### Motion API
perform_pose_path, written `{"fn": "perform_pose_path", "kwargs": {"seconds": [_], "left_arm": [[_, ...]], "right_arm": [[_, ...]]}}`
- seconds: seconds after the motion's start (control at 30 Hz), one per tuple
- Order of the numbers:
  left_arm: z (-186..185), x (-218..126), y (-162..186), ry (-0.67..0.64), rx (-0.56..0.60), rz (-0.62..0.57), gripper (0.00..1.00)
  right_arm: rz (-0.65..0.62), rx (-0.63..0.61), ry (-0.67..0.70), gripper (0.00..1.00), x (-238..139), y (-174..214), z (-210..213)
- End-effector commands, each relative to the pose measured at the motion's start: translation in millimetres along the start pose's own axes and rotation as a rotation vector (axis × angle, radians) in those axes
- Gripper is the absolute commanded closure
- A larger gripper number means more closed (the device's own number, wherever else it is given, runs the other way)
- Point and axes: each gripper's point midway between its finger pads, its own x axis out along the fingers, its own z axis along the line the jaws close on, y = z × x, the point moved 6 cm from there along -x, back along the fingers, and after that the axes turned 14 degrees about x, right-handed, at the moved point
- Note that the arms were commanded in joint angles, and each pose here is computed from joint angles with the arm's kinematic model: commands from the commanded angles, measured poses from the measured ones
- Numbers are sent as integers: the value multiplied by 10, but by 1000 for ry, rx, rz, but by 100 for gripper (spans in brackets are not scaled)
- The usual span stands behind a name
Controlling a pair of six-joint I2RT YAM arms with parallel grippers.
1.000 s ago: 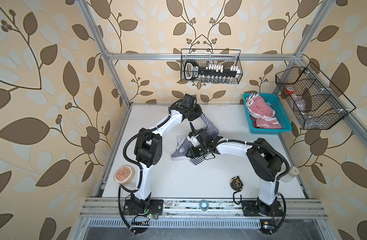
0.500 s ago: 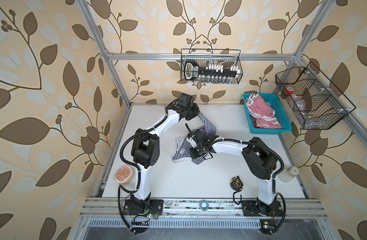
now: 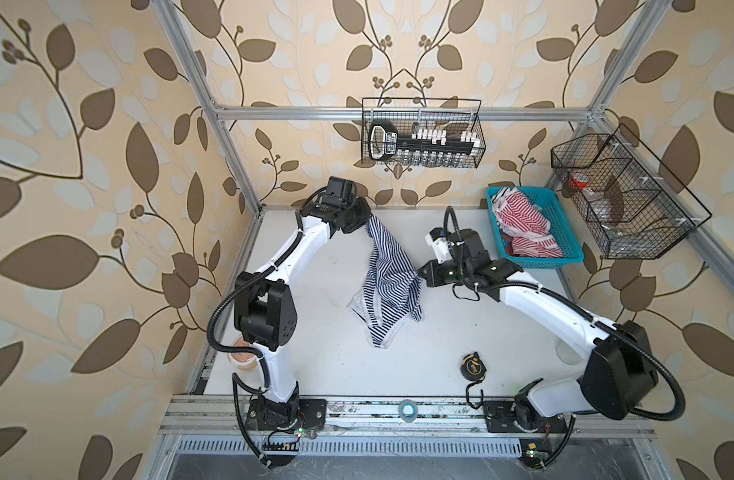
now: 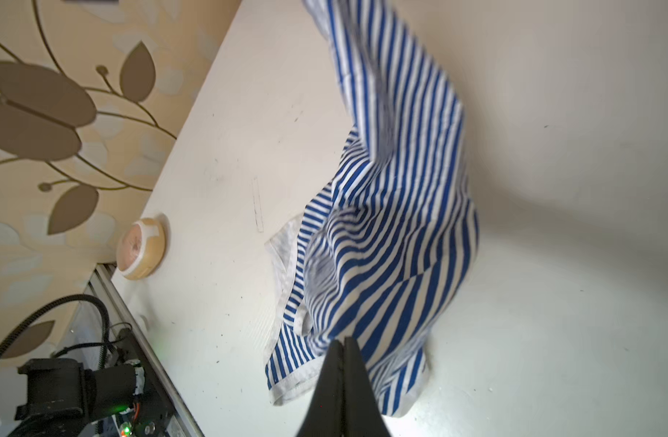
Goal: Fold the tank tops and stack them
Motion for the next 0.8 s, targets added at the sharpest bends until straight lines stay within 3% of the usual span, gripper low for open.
{"fn": "perform_pose_path", "kwargs": {"seconds": [0.0,0.23,0.5,0.53,0.67,0.77], "left_arm": [[-44,-336,86,-26,88,3,100],[75,-470,433,-35,94,99,100],[246,-479,751,-57,86,162,100],[250,-472,761,-55,84,165,100],[240,-446,766,-42,84,176,100],[233,-419,763,-35,84,181,100]], "right_arm": [[88,96,16,100,-52,137,-321],[86,262,71,100,-50,-28,-969],[219,347,212,100,595,-216,-1589],[209,346,236,96,624,-276,-1623],[128,294,271,59,503,-385,-1500],[82,211,326,48,331,-304,-1288]]}}
